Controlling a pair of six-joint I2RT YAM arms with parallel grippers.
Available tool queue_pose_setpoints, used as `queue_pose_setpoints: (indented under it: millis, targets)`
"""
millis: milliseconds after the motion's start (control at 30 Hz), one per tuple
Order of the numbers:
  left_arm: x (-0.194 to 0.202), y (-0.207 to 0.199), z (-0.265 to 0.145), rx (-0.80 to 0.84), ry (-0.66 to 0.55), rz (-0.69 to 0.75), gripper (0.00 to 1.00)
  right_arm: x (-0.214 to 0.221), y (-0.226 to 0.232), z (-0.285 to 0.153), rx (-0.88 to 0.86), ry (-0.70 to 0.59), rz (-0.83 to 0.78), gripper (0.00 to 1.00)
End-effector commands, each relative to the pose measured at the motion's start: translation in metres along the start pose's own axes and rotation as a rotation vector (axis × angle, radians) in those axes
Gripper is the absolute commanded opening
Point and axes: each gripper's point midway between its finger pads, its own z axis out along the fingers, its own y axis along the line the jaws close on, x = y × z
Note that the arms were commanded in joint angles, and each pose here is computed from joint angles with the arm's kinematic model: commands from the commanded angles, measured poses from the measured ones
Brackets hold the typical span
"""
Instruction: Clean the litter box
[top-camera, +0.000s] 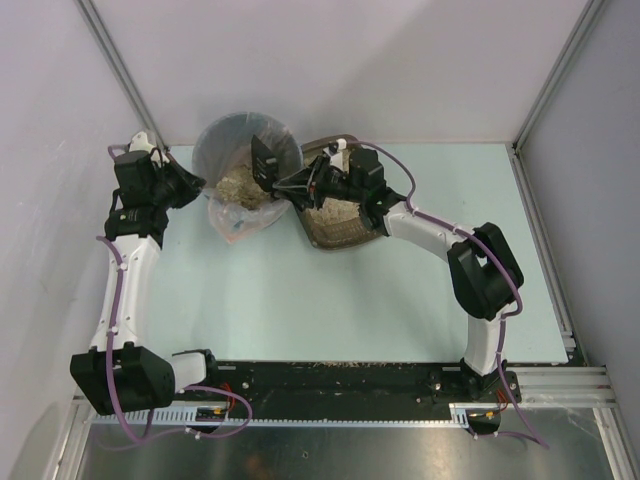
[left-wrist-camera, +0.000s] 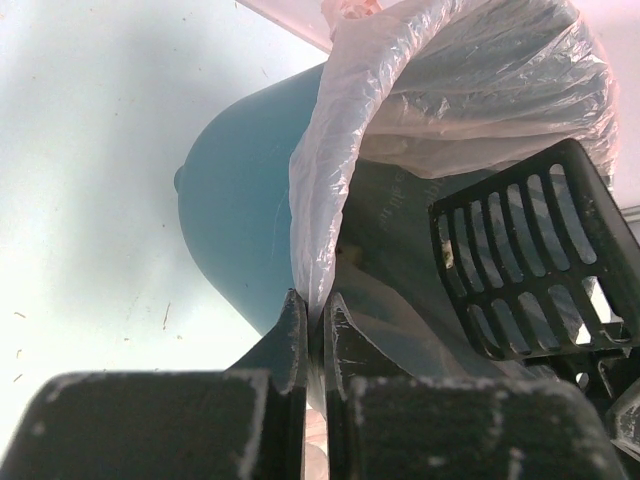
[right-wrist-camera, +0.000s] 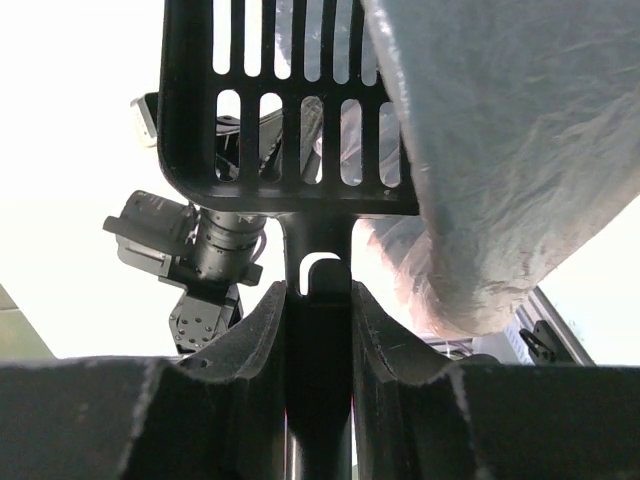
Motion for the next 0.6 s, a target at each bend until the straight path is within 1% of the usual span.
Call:
queue_pose_setpoints:
  millis: [0,300,367,400,467,500,567]
  targets:
    - [0.015,-0.007,-0.007,0.034,0.06,0.037,0.0,0.006,0.039,-0.008,-0.107,0.0,-0.06,0.0]
    - [0.017,-0.006,-0.006,0.031,0.065,0.035,0.0,0.004,0.037,-0.008,-0.101,0.004,-0.04,0.0]
    - [0.018,-0.005,-0.005,0.029,0.069,0.03,0.0,0.001,0.027,-0.007,-0.064,-0.025,-0.043,0.0]
    - [0.018,-0.005,-0.005,0.03,0.07,0.032,0.0,-0.001,0.013,-0.008,-0.018,-0.039,-0.01,0.0]
    - [0.017,-0.005,-0.006,0.028,0.064,0.033,0.0,-0.006,0.01,-0.01,-0.031,-0.072,0.018,0.0]
    - [0.016,-0.006,-0.007,0.03,0.061,0.037,0.0,-0.008,-0.001,-0.011,-0.02,-0.08,0.037,0.0]
    - [0.016,-0.005,-0.007,0.026,0.059,0.038,0.0,-0.009,-0.009,-0.01,-0.01,-0.076,0.058,0.0]
